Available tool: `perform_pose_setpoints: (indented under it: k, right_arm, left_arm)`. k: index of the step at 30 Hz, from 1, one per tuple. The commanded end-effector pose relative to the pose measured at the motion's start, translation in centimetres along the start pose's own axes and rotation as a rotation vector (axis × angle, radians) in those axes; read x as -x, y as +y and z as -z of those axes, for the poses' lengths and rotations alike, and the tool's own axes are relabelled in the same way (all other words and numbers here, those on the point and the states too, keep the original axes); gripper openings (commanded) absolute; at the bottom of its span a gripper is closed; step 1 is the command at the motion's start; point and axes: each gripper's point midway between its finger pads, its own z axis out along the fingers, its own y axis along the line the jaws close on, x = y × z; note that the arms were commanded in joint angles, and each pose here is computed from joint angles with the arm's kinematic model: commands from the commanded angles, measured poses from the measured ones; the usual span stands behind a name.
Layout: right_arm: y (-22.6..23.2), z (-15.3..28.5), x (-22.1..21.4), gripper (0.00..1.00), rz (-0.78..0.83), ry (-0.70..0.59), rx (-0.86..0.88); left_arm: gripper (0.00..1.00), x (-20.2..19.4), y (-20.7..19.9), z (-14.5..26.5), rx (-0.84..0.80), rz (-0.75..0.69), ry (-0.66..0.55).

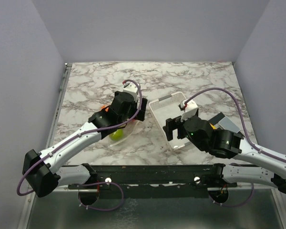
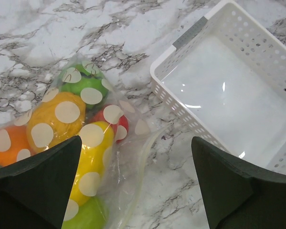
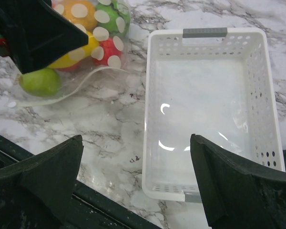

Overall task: Place the food in the zip-top bag and seal the zipper
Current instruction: Reset both arms

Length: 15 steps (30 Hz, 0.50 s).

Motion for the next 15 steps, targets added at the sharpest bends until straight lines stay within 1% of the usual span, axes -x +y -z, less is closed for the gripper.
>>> perform_pose_setpoints:
  k: [1, 6, 15]
  right_arm:
    - [-0.8, -0.9, 0.1, 1.0, 0.018, 0.048, -0.073]
    - [-1.6, -2.9, 0.3, 1.0, -0.015, 0.079, -0.067]
    - [-7.4, -5.1, 1.1, 1.0, -0.142, 0.109, -0.104]
  left_arm:
    - [0.99, 1.8, -0.2, 1.9, -0.021, -0.007, -0.01]
    - [0.99, 3.2, 0.6, 3.2, 0.006, 0.0, -0.046]
    - [0.99, 3.8, 2.2, 5.1, 0.045, 0.032, -0.099]
